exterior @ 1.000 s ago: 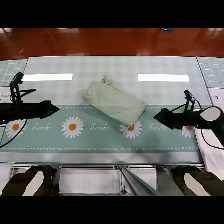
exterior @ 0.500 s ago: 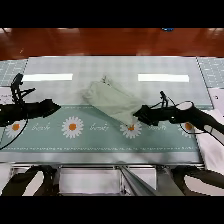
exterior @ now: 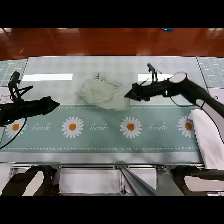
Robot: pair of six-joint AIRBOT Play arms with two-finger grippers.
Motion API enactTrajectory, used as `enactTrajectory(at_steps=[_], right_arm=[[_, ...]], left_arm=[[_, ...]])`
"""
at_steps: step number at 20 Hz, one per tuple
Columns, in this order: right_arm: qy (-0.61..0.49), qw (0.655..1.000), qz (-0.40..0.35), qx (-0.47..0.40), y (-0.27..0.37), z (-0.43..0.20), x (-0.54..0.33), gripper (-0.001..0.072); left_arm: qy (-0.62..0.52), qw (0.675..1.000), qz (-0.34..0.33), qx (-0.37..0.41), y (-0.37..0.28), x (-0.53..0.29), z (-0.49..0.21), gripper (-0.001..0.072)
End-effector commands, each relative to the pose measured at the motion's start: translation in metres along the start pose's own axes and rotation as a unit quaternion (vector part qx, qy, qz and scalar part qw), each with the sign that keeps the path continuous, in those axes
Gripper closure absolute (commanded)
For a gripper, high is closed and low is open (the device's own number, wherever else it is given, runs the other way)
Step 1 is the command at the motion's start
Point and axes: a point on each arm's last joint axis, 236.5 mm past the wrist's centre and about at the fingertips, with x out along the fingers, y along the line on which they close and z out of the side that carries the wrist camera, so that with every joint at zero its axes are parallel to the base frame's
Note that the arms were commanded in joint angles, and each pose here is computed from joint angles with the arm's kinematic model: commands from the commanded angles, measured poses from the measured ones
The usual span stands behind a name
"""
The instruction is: Fold the shirts.
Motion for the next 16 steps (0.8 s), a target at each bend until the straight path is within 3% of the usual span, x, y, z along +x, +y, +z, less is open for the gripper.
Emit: enactTrajectory(at_steps=[1,8,14,16], right_arm=[[-0.006,0.997,-0.043,-0.071,0.037,0.039,-0.053,0.069],[-0.072,0.993,-0.065,-0.071,0.068,0.078,-0.215,0.0689],[-0.166,0.978,-0.121,0.045,0.018,0.053,-0.349,0.0689],[-0.204,0.964,-0.148,0.079,-0.003,0.039,-0.389,0.0689]], left_arm=[[-0.002,1.0,0.0,0.005,0.0,0.0,0.001,0.0686],[0.012,1.0,-0.003,0.004,-0.001,0.0,-0.006,0.0686],[0.025,0.999,-0.022,0.0,-0.012,0.0,-0.013,0.0686],[0.015,0.998,-0.062,0.011,-0.034,-0.003,-0.01,0.0686]])
